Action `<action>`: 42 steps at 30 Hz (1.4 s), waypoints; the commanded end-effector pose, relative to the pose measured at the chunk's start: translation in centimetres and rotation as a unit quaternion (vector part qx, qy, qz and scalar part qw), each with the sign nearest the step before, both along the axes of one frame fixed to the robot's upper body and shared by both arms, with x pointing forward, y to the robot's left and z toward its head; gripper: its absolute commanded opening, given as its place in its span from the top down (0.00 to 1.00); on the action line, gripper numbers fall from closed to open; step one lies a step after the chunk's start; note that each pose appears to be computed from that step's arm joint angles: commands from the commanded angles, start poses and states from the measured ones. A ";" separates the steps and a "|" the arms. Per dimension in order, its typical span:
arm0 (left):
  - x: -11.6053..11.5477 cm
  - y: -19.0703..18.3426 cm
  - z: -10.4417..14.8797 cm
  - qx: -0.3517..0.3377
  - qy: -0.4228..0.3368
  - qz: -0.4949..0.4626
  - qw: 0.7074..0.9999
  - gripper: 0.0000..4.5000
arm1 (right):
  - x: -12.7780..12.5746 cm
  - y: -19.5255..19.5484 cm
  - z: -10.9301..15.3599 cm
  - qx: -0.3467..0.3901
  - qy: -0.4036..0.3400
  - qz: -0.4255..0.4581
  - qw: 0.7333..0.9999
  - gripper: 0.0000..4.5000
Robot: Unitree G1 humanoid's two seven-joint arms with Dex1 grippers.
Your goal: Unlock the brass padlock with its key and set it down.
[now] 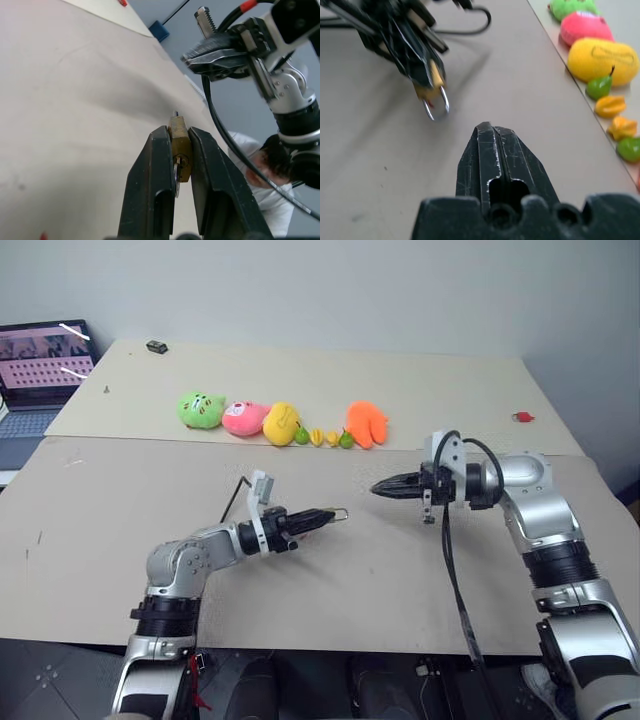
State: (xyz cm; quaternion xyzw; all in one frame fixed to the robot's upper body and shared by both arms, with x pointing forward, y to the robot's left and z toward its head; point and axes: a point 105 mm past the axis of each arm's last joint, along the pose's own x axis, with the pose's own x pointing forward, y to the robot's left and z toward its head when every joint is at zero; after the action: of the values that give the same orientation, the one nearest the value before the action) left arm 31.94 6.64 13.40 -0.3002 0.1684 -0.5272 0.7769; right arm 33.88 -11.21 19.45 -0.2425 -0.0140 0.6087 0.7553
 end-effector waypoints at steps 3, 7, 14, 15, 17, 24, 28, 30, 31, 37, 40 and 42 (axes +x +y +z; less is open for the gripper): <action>0.0 -0.8 2.0 -0.068 0.036 -0.028 0.997 0.99 | -2.8 1.9 2.8 0.034 -0.010 0.056 0.998 0.99; -0.7 -1.3 2.2 -0.088 0.068 -0.063 0.992 0.99 | -2.7 2.3 2.3 0.019 -0.010 0.046 0.999 0.99; -1.1 -1.8 2.8 -0.093 0.070 -0.077 0.990 0.99 | -2.6 2.5 1.7 0.006 -0.010 0.050 0.999 0.99; -1.1 -1.8 2.9 -0.094 0.069 -0.078 0.990 0.99 | -2.6 2.4 1.7 0.005 -0.010 0.050 0.999 0.99; -1.2 -1.8 3.1 -0.096 0.068 -0.078 0.990 0.99 | -2.6 2.4 1.6 0.003 -0.009 0.051 0.999 0.99; -1.1 -1.3 3.4 -0.097 0.066 -0.071 0.990 0.99 | -2.9 2.2 0.4 -0.021 0.001 0.067 0.998 0.99; -1.2 -1.3 3.6 -0.102 0.065 -0.071 0.990 0.99 | -2.2 1.7 0.1 -0.034 0.001 0.064 0.997 0.99; -1.3 -1.3 3.7 -0.101 0.065 -0.072 0.990 0.99 | -1.8 1.3 0.3 -0.036 -0.001 0.061 0.997 0.99; -1.4 -1.3 3.6 -0.101 0.065 -0.072 0.990 0.99 | -1.7 1.2 0.5 -0.035 -0.002 0.059 0.998 0.99; -1.5 -1.2 3.6 -0.100 0.067 -0.073 0.990 0.99 | -0.3 0.6 1.7 -0.031 -0.016 0.046 0.998 0.99; -1.5 -1.2 3.6 -0.105 0.068 -0.071 0.990 0.99 | -0.4 0.5 1.4 -0.037 -0.015 0.050 0.998 0.99; -1.5 -1.2 3.6 -0.106 0.068 -0.069 0.990 0.99 | -0.7 0.5 0.9 -0.044 -0.007 0.057 0.997 0.99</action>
State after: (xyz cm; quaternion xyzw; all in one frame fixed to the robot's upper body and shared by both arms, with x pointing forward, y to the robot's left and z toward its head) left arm 30.80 5.50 15.85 -0.4061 0.2034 -0.5573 0.6951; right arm 33.61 -10.67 19.36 -0.2653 0.0137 0.6457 0.7159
